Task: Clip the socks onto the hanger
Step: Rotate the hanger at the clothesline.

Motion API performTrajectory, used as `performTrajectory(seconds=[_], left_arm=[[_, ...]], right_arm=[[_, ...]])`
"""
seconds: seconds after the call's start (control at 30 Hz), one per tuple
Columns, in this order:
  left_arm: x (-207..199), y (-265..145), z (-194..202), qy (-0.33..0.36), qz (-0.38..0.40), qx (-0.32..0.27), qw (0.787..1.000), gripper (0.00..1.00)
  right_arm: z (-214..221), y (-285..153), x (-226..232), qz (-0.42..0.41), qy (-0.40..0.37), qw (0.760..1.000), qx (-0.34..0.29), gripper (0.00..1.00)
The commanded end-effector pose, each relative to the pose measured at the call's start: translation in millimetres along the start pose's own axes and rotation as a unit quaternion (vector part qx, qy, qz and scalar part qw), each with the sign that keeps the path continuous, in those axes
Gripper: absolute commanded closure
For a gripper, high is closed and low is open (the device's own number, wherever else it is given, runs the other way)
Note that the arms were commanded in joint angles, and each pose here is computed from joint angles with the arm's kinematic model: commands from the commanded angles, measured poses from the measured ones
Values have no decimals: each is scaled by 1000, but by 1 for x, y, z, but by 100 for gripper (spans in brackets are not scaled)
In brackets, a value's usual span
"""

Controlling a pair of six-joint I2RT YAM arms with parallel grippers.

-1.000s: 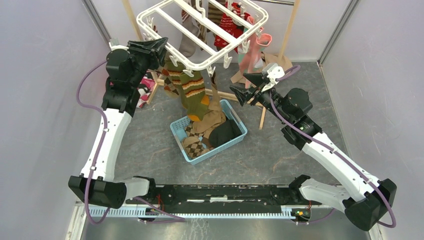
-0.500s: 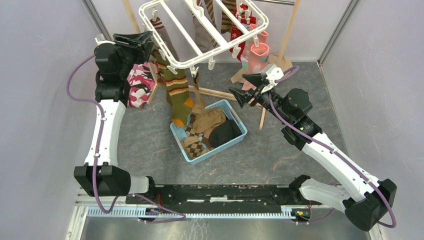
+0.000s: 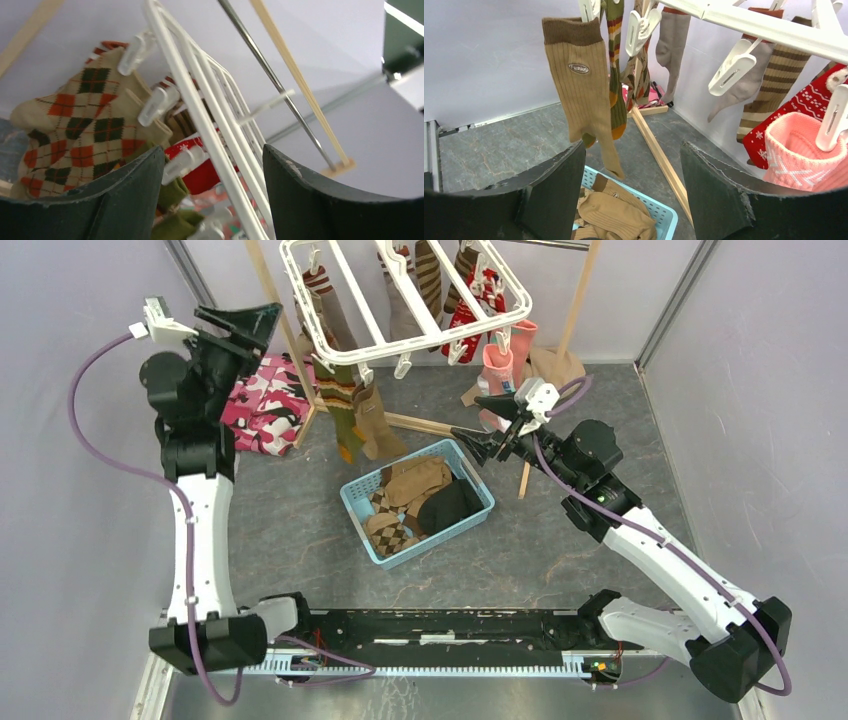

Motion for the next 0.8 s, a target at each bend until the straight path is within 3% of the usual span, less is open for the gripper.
performTrajectory(seconds=[0.0, 0.2, 0.4, 0.5, 0.6, 0.77], left_arm=[[-35, -41, 19, 140, 153, 57, 977, 22], [-50, -88, 45, 191, 263, 103, 940, 23], [-51, -113, 83, 187, 327, 169, 911, 30], [-47, -110, 120, 188, 329, 207, 902, 39], [-42, -108, 169, 213, 313, 243, 893, 42], [-22, -98, 216, 278, 275, 222, 893, 42]], right_arm=[[-5, 0, 1, -13, -18, 999, -23, 25], [4, 2, 4, -24, -12, 1000, -9, 25], [19, 1, 9, -34, -2, 999, 16, 25], [27, 0, 11, -35, 6, 999, 29, 25], [36, 0, 11, -30, 13, 998, 48, 25], [49, -8, 8, 2, 9, 997, 83, 25]])
Point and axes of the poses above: each gripper's point midway between its finger pads, its own y axis out along the fingers, its own x axis along the line the jaws close on, z = x × y, the point moved 7 cm from there along -y, back along the fingers, and after that the axes turned 10 degrees about -y, right-handed, at the moved point
